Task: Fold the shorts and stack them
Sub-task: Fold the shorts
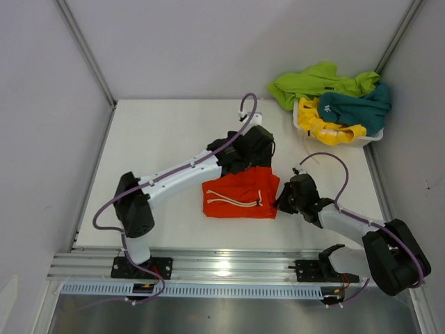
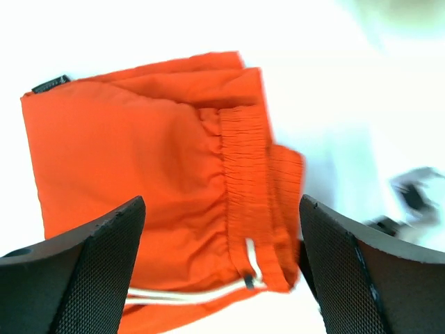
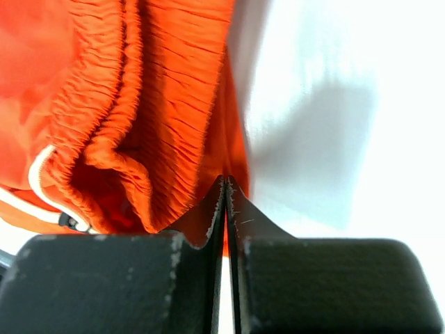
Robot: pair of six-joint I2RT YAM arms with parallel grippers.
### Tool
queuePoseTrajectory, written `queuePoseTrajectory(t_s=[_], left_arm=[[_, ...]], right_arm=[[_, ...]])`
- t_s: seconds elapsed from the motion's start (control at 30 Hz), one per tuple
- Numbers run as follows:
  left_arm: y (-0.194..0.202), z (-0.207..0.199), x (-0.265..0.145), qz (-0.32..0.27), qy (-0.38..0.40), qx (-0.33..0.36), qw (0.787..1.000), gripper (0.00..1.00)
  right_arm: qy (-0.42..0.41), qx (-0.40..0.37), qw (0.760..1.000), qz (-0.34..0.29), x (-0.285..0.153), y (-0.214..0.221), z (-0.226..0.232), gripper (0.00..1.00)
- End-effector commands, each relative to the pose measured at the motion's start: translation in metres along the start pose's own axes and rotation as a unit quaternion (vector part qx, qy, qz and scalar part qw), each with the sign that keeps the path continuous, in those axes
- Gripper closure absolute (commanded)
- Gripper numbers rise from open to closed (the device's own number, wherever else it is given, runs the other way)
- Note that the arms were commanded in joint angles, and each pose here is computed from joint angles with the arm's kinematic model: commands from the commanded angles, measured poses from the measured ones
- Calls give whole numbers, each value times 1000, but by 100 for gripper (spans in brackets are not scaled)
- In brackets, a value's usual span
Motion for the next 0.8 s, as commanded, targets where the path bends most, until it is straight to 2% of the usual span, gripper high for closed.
queuePoseTrajectory(t_s=[0.0,0.2,0.23,0.3,0.33,0.37,0.4,0.43,0.47,0.57,0.77], left_arm=[[-31,4,-36,-51,69,-30,996,8],[-22,51,-48,-44,98,-70,992,6],[0,65,-35,-18,88,-69,994,6],[5,81,-39,-20,84,-77,993,6],[33,96,-26,10,66,-78,995,6],[39,100,-25,16,70,-83,994,6],[38,106,-28,4,74,-94,993,5],[65,116,-19,31,64,-99,993,5],[71,119,-18,35,68,-105,992,5],[97,132,-14,47,53,-115,991,5],[132,138,0,60,51,-129,989,5]], right_arm=[[19,-11,1000,-13,-8,-6,-4,96],[26,-21,998,-46,-24,-27,7,89],[24,-26,998,-50,-28,-31,12,87],[12,-30,998,-52,-32,-35,20,75],[8,-32,998,-51,-33,-37,23,69],[4,-35,998,-50,-36,-39,28,60],[3,-37,998,-50,-36,-40,30,55],[3,-37,998,-51,-36,-41,30,51],[-8,-38,998,-41,-37,-39,34,42],[-18,-37,998,-39,-38,-40,39,31],[-25,-37,998,-39,-39,-42,43,29]])
Point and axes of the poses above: each gripper's point midway between its finger pads, its own x axis out along the fingers, its own z axis along the line the jaws close on, y = z × x, the point moved 3 cm from there along -x, back along the fingers, and after that the axes turned 14 degrees about x, right-handed, at the moved point
